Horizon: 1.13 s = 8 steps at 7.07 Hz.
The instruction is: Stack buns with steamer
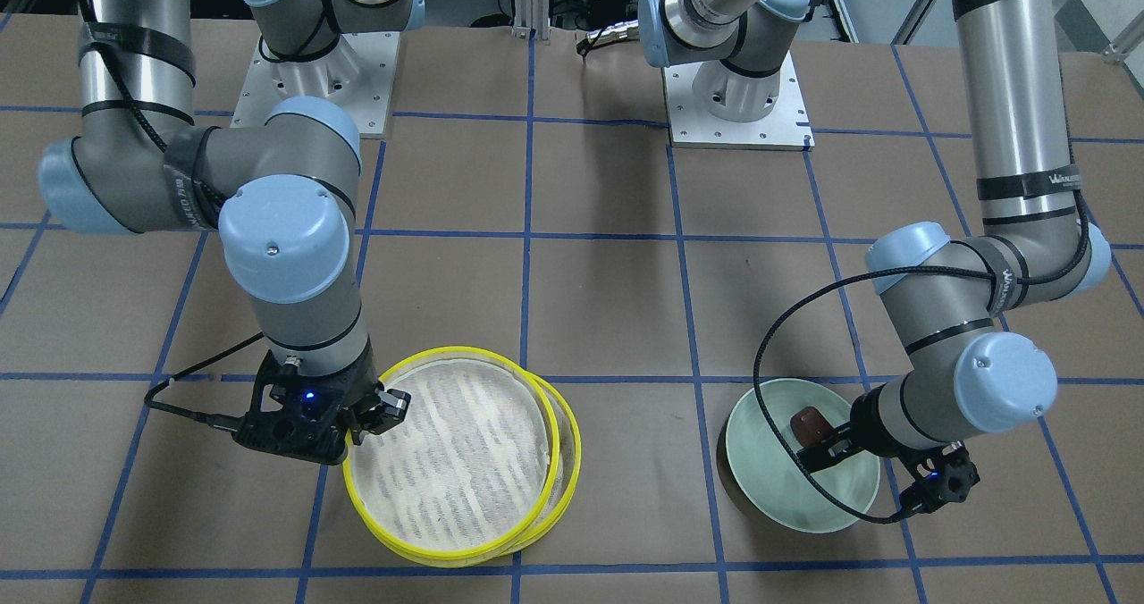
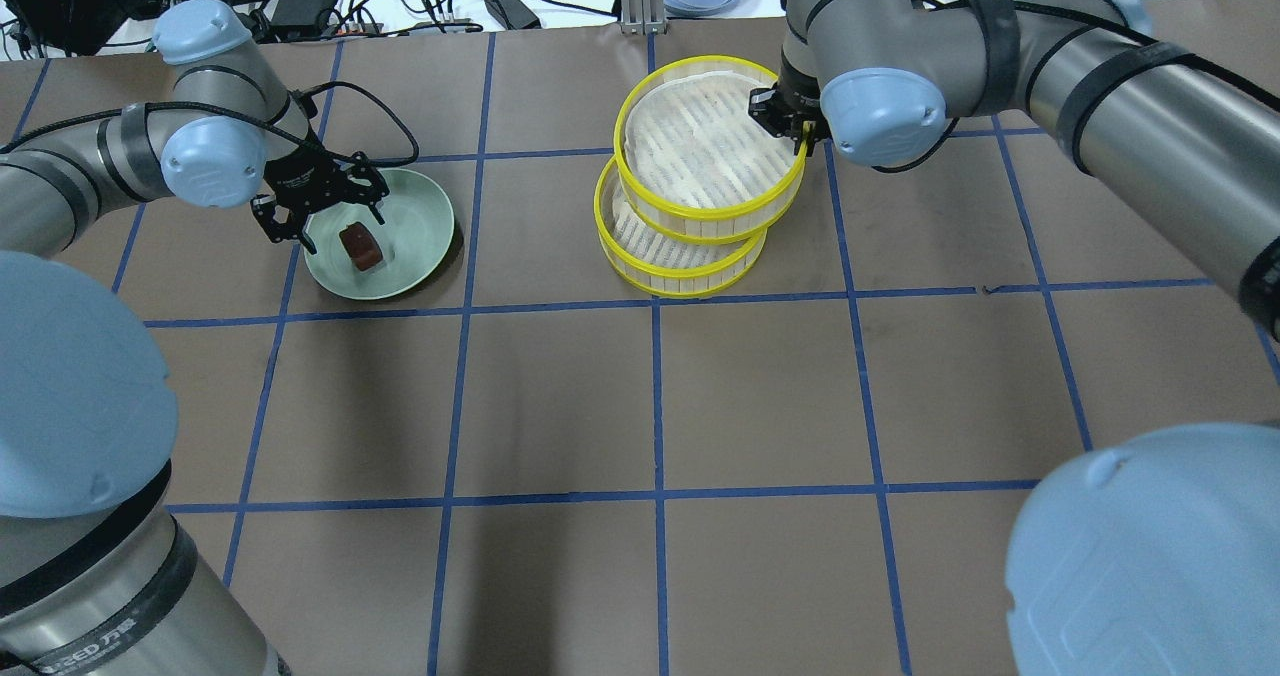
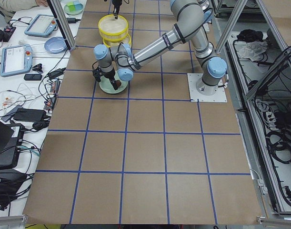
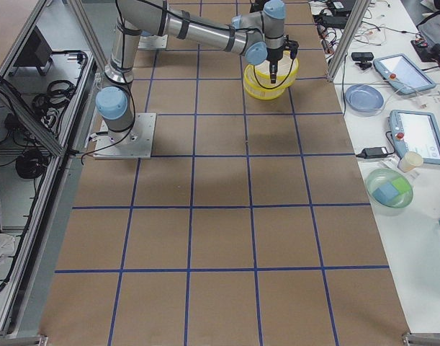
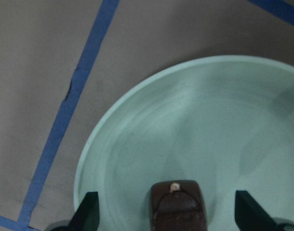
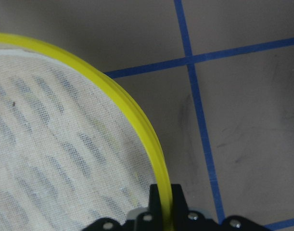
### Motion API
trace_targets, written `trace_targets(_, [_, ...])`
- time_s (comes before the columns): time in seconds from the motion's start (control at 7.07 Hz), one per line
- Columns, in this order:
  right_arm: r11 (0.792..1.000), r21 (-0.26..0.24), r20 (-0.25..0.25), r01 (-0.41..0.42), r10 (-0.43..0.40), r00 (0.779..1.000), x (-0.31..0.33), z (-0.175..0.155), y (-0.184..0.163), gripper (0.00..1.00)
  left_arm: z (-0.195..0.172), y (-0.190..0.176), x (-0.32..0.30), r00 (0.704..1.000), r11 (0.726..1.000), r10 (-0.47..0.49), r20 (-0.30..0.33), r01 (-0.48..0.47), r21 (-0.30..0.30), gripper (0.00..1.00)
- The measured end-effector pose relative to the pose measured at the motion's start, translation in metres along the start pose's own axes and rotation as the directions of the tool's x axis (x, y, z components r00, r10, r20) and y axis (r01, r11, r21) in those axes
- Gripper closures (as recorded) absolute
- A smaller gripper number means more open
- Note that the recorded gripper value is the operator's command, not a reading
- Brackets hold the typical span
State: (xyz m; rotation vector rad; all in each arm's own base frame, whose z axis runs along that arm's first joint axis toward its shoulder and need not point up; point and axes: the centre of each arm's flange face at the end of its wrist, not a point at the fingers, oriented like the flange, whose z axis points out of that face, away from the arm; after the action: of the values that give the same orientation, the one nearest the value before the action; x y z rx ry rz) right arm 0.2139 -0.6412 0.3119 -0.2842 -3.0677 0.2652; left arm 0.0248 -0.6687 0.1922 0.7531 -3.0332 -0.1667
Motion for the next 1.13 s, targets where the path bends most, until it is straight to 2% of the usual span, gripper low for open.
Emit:
trace_targets(0.28, [1.000, -0.018, 0.021, -0.021, 0.021, 1.000, -0.011, 0.013, 0.005, 1.00, 0.014, 0.000, 0.000, 0.999, 0.998, -0.050, 0.004, 0.050, -0.027, 0.00])
trace_targets(0.42, [0.999, -0.026, 0.021, -0.037, 0.038, 0.999, -0.013, 0.017, 0.007, 1.00, 0.020, 0.002, 0.000, 0.998, 0.997, -0.062, 0.009, 0.063, -0.051, 0.18])
trace_targets(0.57, [0.998, -0.033, 0.020, -0.046, 0.046, 0.999, -0.015, 0.020, 0.009, 1.00, 0.023, 0.005, 0.000, 0.997, 0.995, -0.073, 0.008, 0.073, -0.069, 0.79])
trace_targets(0.71, [0.998, -0.038, 0.018, -0.051, 0.052, 0.998, -0.015, 0.022, 0.011, 1.00, 0.020, 0.005, 0.001, 0.997, 0.994, -0.083, -0.004, 0.083, -0.070, 1.00])
trace_targets(1.13, [0.997, -0.049, 0.015, -0.057, 0.058, 0.998, -0.018, 0.027, 0.017, 1.00, 0.001, 0.001, 0.009, 0.993, 0.996, -0.083, -0.089, 0.081, -0.029, 1.00])
